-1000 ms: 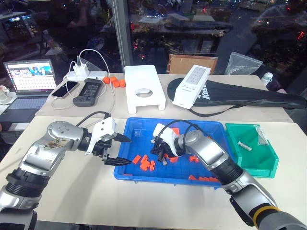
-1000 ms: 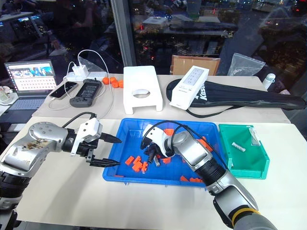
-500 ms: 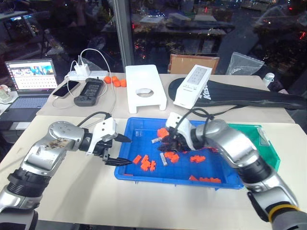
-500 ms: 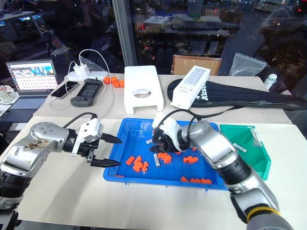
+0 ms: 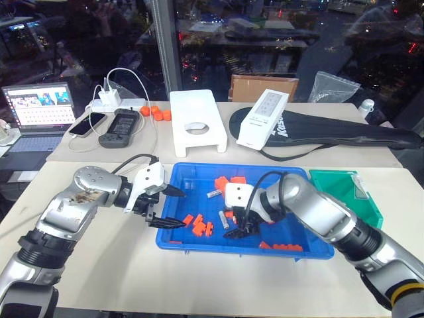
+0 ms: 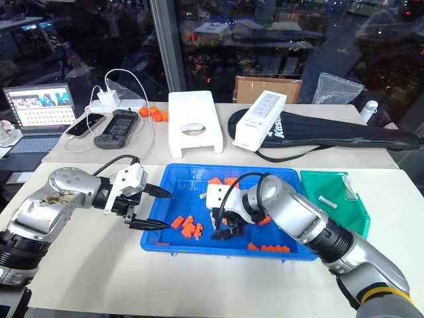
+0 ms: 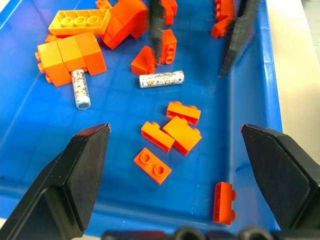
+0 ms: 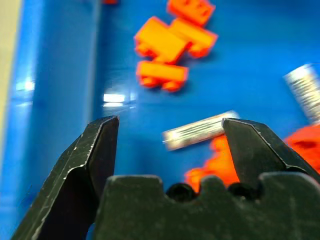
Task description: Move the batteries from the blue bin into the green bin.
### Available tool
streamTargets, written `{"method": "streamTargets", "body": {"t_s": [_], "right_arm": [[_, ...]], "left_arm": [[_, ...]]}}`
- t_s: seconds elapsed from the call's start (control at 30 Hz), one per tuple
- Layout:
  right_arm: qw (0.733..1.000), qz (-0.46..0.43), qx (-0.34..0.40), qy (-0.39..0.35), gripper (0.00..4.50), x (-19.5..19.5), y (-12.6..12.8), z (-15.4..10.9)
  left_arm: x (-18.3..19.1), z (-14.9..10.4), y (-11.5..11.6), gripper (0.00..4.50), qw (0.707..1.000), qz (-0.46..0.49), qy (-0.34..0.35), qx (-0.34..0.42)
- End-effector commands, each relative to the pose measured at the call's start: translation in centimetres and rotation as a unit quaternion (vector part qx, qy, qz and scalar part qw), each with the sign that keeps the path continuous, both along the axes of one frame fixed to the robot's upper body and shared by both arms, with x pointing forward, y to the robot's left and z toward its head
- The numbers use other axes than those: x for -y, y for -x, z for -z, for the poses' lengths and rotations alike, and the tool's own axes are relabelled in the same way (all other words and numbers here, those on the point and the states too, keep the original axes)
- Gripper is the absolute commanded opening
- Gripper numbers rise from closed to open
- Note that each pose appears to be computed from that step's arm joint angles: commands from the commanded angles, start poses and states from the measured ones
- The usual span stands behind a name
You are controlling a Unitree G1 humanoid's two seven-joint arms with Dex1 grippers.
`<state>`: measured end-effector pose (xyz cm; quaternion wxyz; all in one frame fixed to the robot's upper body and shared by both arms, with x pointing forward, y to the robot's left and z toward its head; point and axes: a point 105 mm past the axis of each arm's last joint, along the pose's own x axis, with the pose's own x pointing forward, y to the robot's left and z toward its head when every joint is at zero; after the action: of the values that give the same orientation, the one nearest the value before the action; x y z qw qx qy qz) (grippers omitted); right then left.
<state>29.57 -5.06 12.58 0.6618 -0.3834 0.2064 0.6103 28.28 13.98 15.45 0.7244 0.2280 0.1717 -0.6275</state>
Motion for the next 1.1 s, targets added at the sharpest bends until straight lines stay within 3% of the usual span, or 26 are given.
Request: {"method": "streamTargets", "body": {"t_s": [0.03,0.3,0.47,0.5,0.53,0.6,0.9,1.0,1.1], "right_arm": [[0.999,-0.030,0.019,0.003,3.83,-0.7,-0.7,-0.4],[0.998,-0.059,-0.002,0.030,3.83,-0.8,-1.2,2.0],[0.999,-0.048,-0.006,0.023,3.83,-0.8,-1.9,2.2],[0.999,-0.049,-0.006,0.023,3.32,-0.7,-2.0,2.1],[0.998,-0.049,-0.004,0.024,3.13,-0.6,-2.0,2.0],[0.999,-0.043,0.001,0.010,2.47,-0.5,-2.1,1.2],[0.997,0.023,0.021,-0.071,2.45,2.7,-2.1,-5.7],[0.990,0.124,0.044,-0.060,2.45,8.3,-2.9,-8.1],[0.968,0.232,0.078,-0.051,2.45,14.1,-3.6,-9.9]], "left_arm": [[0.0,-0.8,0.2,4.50,1.000,0.001,0.001,0.022],[-0.7,-0.8,0.7,4.50,1.000,-0.013,-0.004,0.023],[-0.7,-0.8,0.7,4.50,1.000,-0.015,-0.004,0.024],[-0.7,-0.8,0.7,4.50,1.000,-0.015,-0.004,0.025],[-0.6,-0.8,0.7,4.50,1.000,-0.014,-0.004,0.025],[-0.5,-0.8,0.6,4.50,1.000,-0.011,-0.004,0.025],[0.1,-0.9,0.2,4.50,1.000,0.005,-0.001,0.024],[1.2,-2.8,-2.1,4.50,0.996,-0.028,0.058,0.058],[2.2,-3.6,-2.3,4.50,0.995,-0.008,0.081,0.057]]}}
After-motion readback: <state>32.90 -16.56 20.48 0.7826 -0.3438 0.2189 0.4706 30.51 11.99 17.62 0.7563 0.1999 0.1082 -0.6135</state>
